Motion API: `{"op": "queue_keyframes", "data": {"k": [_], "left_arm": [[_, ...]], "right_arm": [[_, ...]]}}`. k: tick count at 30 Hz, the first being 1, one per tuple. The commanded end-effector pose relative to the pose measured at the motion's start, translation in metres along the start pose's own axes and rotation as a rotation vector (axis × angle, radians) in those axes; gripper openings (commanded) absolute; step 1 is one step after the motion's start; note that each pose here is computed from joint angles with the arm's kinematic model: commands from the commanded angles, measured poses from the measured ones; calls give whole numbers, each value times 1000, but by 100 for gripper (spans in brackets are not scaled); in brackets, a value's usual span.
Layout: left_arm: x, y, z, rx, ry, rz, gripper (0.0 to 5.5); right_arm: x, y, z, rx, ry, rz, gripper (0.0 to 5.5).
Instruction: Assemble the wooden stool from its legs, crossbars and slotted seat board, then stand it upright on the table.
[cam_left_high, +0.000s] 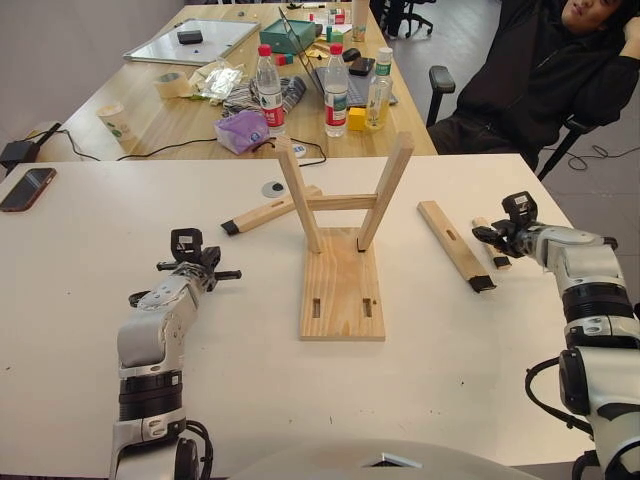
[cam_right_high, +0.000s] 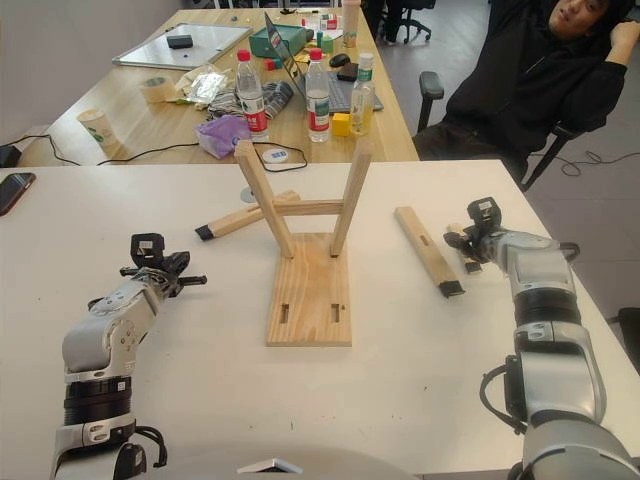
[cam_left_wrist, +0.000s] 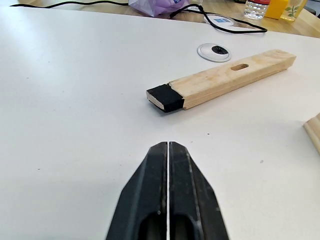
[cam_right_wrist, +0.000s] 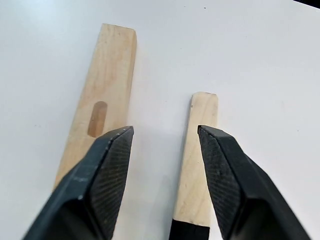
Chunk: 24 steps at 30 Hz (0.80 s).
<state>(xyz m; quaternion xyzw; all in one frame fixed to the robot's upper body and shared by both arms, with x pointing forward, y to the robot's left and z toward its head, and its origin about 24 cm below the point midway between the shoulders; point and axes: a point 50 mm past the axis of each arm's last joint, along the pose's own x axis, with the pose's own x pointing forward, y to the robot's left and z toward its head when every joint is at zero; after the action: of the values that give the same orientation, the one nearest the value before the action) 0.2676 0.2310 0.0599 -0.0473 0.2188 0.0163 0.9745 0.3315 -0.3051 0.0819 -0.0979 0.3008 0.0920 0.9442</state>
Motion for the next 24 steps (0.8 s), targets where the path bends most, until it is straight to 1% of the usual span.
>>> {"op": "queue_keyframes", "data": {"k": [1, 4, 10, 12, 14, 17, 21, 23, 24], "left_arm": [[-1, -1, 1, 17, -3, 0, 0], [-2, 1, 3, 23, -5, -1, 0], [0, 1, 14, 45, -38, -4, 0], [9, 2, 29, 124, -92, -21, 0], [24, 0, 45, 243, -142, -104, 0], [51, 11, 47, 353, -97, -183, 0], [72, 32, 44, 319, -36, -167, 63], [75, 40, 41, 365, -4, -145, 97], [76, 44, 39, 389, 11, -132, 123]], "right_arm": [[-3, -8, -11, 3, 26, -32, 236], [-6, -13, -21, 19, 58, -34, 236], [-3, -8, -51, 69, 156, -1, 236], [-4, -7, -63, 96, 182, 9, 207], [-5, -7, -72, 127, 197, 7, 162], [-5, -7, -78, 138, 212, 0, 119], [-5, -10, -78, 127, 211, -9, 55], [-4, -9, -77, 119, 212, -2, 21], [-3, -8, -76, 112, 213, 6, 0]]}}
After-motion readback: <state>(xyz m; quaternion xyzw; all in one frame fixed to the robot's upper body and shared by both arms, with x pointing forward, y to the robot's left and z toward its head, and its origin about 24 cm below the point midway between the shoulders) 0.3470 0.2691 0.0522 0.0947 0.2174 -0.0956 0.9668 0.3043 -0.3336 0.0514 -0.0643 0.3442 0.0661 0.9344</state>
